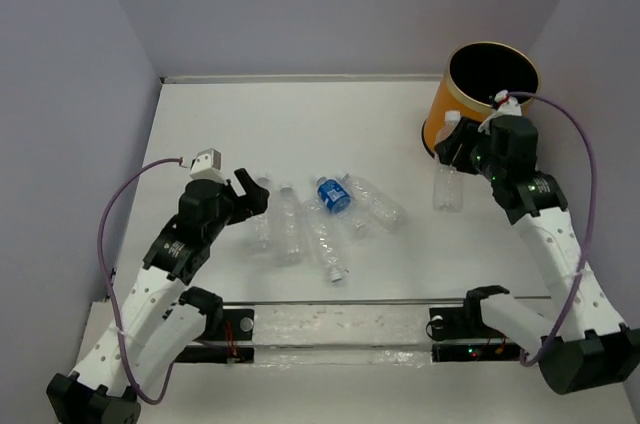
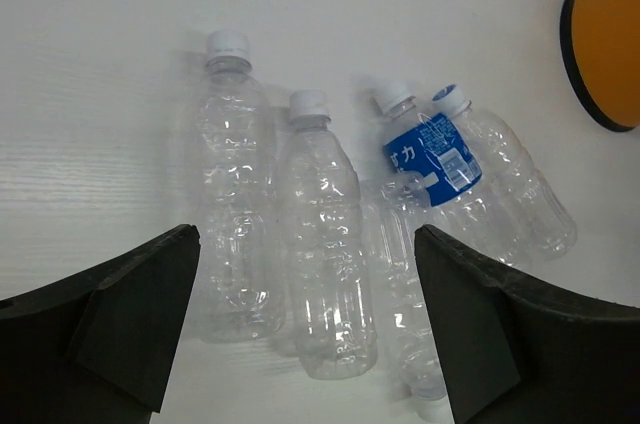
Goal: Put the plastic bottles in the bin
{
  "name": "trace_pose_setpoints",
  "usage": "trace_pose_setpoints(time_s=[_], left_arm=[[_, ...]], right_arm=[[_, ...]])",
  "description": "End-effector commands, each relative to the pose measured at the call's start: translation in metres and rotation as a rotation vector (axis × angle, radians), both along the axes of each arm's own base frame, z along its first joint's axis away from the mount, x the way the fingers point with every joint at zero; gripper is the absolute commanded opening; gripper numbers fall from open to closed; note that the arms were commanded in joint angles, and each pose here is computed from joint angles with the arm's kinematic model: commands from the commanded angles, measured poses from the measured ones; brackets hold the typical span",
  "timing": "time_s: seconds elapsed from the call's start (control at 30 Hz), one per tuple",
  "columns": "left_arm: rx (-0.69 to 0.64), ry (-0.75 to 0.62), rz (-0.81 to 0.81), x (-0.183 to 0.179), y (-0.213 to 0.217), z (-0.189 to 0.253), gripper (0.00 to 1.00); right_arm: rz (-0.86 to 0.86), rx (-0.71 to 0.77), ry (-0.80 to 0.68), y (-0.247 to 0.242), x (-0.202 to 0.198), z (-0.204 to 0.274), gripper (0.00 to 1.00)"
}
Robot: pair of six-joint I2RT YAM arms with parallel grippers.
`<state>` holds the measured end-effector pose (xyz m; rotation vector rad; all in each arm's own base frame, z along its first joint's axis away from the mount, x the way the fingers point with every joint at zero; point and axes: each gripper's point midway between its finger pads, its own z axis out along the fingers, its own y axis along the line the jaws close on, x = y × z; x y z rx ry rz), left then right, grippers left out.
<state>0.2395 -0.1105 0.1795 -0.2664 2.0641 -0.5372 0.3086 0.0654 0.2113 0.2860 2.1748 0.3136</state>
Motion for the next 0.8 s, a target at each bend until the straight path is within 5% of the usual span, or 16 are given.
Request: trace_pose_setpoints(time_s=[0.0, 0.13, 0.27, 0.43, 0.67, 0.73, 0.77], left_arm=[[0.041, 0.019, 0.121, 0.010, 0.017, 0.003, 0.99], [0.088, 0.085, 0.139, 0.015, 0.019, -0.014, 0.99], [0.133, 0.166, 0.136, 0.018, 0.017, -0.036, 0.99], [0.144, 0.195, 0.134, 0.019, 0.016, -0.043, 0.99], [0.159, 0.259, 0.102, 0.020, 0.009, -0.062, 0.99], [0.177, 0.283, 0.110, 0.021, 0.010, -0.070, 0.99], [0.185, 0.296, 0.111, 0.021, 0.010, -0.074, 0.99]], right_arm=[[0.061, 0.034, -0.363, 0.009, 0.014, 0.146, 0.36], [-0.153, -0.083, -0.626, -0.032, 0.043, 0.266, 0.34], [-0.380, -0.173, -0.804, -0.074, 0.082, 0.323, 0.31], [-0.546, -0.286, -0.845, -0.129, 0.132, 0.339, 0.31], [-0.555, -0.309, -0.799, -0.162, 0.188, 0.296, 0.35], [-0.516, -0.282, -0.787, -0.159, 0.199, 0.284, 0.49], [-0.511, -0.271, -0.776, -0.158, 0.202, 0.278, 0.72]])
